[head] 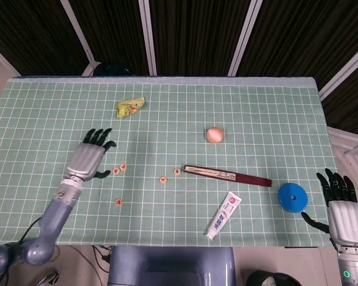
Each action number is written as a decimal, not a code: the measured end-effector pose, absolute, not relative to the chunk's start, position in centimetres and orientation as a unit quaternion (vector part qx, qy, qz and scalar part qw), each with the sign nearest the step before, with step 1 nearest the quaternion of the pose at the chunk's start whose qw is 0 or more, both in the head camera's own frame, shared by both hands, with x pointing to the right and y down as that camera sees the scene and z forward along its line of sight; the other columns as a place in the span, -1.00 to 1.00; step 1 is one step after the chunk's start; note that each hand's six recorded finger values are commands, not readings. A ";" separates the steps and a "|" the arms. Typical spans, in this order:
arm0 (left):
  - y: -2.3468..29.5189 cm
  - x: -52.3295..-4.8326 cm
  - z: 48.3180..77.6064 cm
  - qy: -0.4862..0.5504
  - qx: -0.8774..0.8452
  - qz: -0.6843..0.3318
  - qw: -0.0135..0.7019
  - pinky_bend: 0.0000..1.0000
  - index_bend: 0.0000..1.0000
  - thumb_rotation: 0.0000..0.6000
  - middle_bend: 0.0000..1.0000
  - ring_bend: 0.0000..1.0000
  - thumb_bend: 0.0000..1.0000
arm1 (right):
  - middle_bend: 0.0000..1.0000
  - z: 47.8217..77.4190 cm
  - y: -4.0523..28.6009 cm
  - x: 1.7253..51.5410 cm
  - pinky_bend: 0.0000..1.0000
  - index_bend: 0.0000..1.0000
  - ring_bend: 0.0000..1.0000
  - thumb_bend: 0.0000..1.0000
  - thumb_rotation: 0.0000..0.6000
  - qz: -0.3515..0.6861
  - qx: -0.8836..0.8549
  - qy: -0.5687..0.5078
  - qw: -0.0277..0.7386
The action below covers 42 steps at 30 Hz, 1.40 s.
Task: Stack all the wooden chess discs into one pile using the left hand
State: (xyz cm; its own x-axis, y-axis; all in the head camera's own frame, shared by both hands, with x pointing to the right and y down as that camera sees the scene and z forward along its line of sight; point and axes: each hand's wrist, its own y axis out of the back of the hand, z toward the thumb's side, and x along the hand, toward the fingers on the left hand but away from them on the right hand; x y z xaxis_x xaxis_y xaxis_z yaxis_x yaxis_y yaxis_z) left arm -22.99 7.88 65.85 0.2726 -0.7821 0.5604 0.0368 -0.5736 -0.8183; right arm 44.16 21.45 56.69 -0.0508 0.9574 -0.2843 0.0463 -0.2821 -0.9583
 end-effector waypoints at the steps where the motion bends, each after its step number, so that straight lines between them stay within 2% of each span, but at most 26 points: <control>1: 7.7 -21.1 66.6 0.257 -0.707 -0.539 0.379 -1.00 -0.34 1.00 -1.00 -1.00 -0.69 | -0.97 56.7 21.4 44.2 -1.00 -0.82 -1.00 -0.53 1.00 0.571 -0.562 -0.448 0.398; 7: 7.6 -14.0 69.6 0.230 -0.716 -0.527 0.396 -1.00 -0.26 1.00 -1.00 -1.00 -0.67 | -0.97 56.6 21.3 44.4 -1.00 -0.82 -1.00 -0.53 1.00 0.571 -0.560 -0.452 0.395; 13: 8.0 -10.2 71.0 0.217 -0.711 -0.524 0.415 -1.00 -0.23 1.00 -1.00 -1.00 -0.67 | -0.97 56.5 21.2 44.4 -1.00 -0.82 -1.00 -0.53 1.00 0.570 -0.559 -0.455 0.394; 28: 8.1 -7.1 72.9 0.204 -0.698 -0.527 0.440 -1.00 -0.17 1.00 -1.00 -1.00 -0.59 | -0.97 56.4 21.2 44.7 -1.00 -0.82 -1.00 -0.53 1.00 0.570 -0.555 -0.462 0.393; 42: 10.3 -3.9 74.8 0.178 -0.703 -0.514 0.457 -1.00 -0.09 1.00 -1.00 -1.00 -0.58 | -0.97 56.2 21.0 44.9 -1.00 -0.82 -1.00 -0.54 1.00 0.570 -0.553 -0.467 0.390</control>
